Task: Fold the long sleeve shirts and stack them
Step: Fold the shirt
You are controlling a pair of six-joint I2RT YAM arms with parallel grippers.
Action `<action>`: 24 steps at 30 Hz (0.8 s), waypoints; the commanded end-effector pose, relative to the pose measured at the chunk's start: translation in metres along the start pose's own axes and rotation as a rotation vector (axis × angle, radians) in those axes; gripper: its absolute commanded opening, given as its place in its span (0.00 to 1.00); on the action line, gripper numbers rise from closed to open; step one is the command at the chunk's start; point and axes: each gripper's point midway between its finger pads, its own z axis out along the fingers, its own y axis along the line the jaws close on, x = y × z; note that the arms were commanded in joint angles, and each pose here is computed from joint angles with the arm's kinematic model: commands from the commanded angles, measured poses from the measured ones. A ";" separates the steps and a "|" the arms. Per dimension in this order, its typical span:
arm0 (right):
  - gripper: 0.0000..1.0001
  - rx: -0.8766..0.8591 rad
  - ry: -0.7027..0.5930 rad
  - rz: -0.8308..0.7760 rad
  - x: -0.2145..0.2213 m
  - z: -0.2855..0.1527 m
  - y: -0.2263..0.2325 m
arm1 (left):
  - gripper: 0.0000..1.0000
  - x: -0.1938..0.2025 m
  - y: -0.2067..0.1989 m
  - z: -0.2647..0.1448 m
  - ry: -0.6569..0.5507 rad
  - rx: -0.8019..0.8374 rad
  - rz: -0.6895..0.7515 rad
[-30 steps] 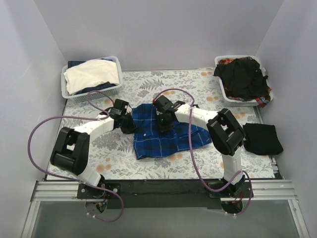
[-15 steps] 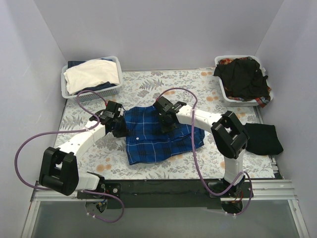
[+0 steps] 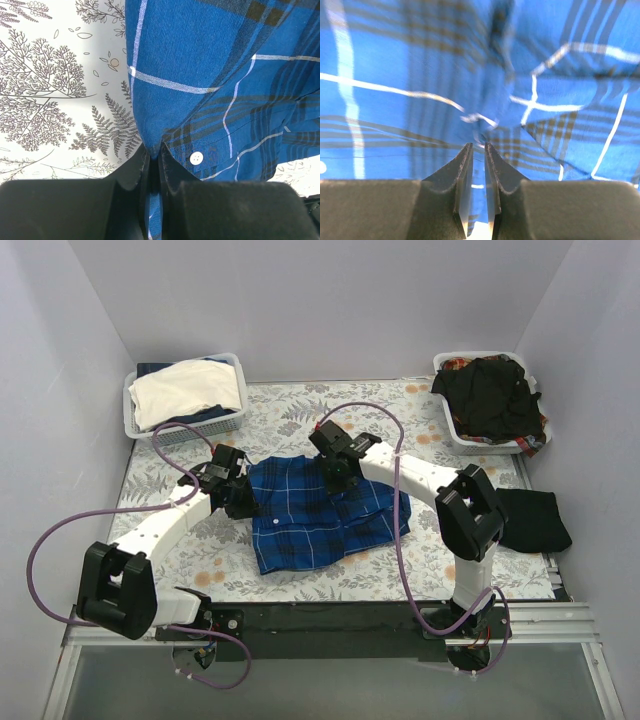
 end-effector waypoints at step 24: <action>0.22 -0.103 -0.054 -0.123 -0.071 0.040 0.046 | 0.00 0.007 -0.007 -0.023 -0.004 0.067 -0.032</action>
